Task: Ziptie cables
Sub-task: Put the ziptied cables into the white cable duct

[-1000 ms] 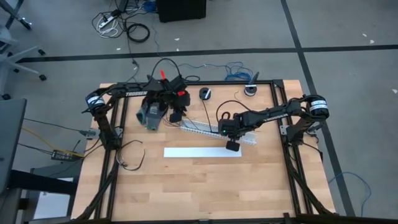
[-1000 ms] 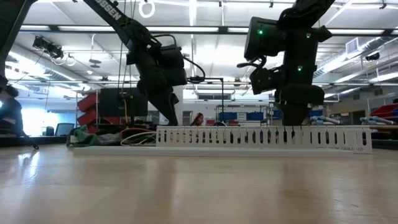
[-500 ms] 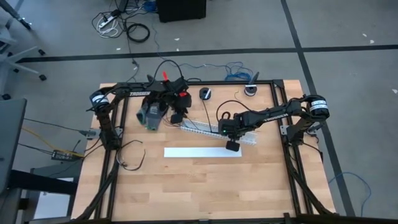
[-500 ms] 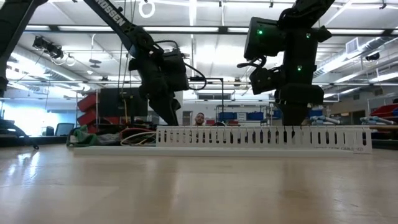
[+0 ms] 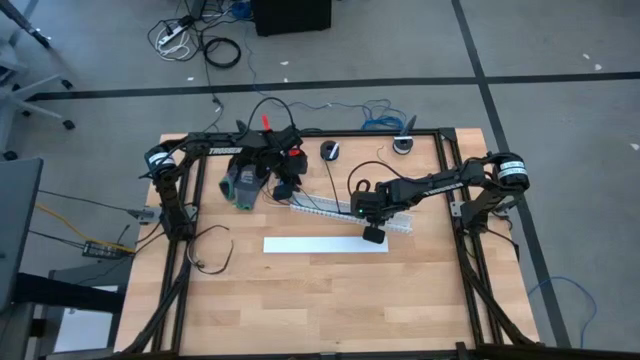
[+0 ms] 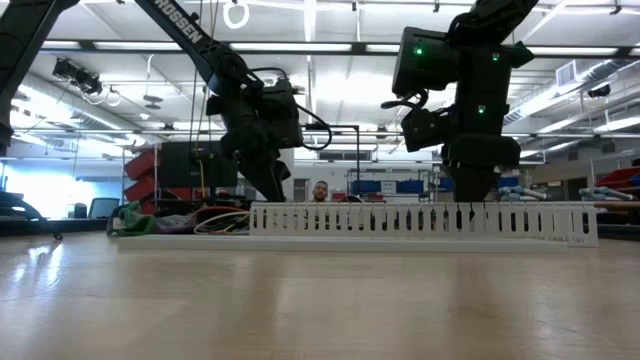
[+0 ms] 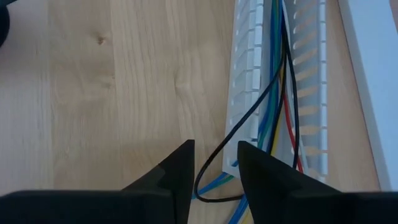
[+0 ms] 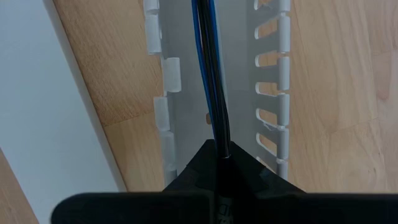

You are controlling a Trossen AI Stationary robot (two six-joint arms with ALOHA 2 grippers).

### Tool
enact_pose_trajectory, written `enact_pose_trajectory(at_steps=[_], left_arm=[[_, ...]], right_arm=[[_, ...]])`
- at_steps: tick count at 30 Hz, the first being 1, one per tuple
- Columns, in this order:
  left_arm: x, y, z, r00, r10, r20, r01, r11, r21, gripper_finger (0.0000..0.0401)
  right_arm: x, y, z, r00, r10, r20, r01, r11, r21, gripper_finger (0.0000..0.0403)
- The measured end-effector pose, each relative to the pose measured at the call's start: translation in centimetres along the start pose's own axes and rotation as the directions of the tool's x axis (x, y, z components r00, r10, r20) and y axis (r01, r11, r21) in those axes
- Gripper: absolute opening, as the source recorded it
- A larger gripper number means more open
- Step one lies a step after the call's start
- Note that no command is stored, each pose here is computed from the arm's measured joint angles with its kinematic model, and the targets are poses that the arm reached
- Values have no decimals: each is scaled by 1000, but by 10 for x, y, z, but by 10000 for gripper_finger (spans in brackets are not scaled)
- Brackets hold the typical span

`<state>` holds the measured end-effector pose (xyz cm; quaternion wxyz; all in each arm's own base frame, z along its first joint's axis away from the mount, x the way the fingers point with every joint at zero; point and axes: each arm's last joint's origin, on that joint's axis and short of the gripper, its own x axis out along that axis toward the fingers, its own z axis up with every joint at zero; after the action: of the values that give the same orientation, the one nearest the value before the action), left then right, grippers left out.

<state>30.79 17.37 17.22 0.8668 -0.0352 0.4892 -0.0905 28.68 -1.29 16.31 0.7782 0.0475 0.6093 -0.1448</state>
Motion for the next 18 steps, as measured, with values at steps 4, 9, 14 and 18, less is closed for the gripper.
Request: enact_pose_trajectory(at_steps=[4, 9, 14, 18], left_arm=[[0, 1, 1, 1000, 5, 10, -6, 1000, 5, 78], [0, 0, 1, 1000, 0, 4, 0, 1000, 1, 21], [0, 0, 1, 1000, 2, 8, -2, 1000, 2, 5], [0, 0, 1, 1000, 4, 8, -4, 1000, 2, 1]], right_arm=[[0, 0, 0, 1000, 0, 1, 0, 1000, 0, 7], [0, 0, 0, 1000, 0, 2, 0, 1000, 1, 7], [0, 0, 0, 1000, 0, 2, 0, 1000, 1, 7], [0, 0, 0, 1000, 0, 2, 0, 1000, 1, 7]])
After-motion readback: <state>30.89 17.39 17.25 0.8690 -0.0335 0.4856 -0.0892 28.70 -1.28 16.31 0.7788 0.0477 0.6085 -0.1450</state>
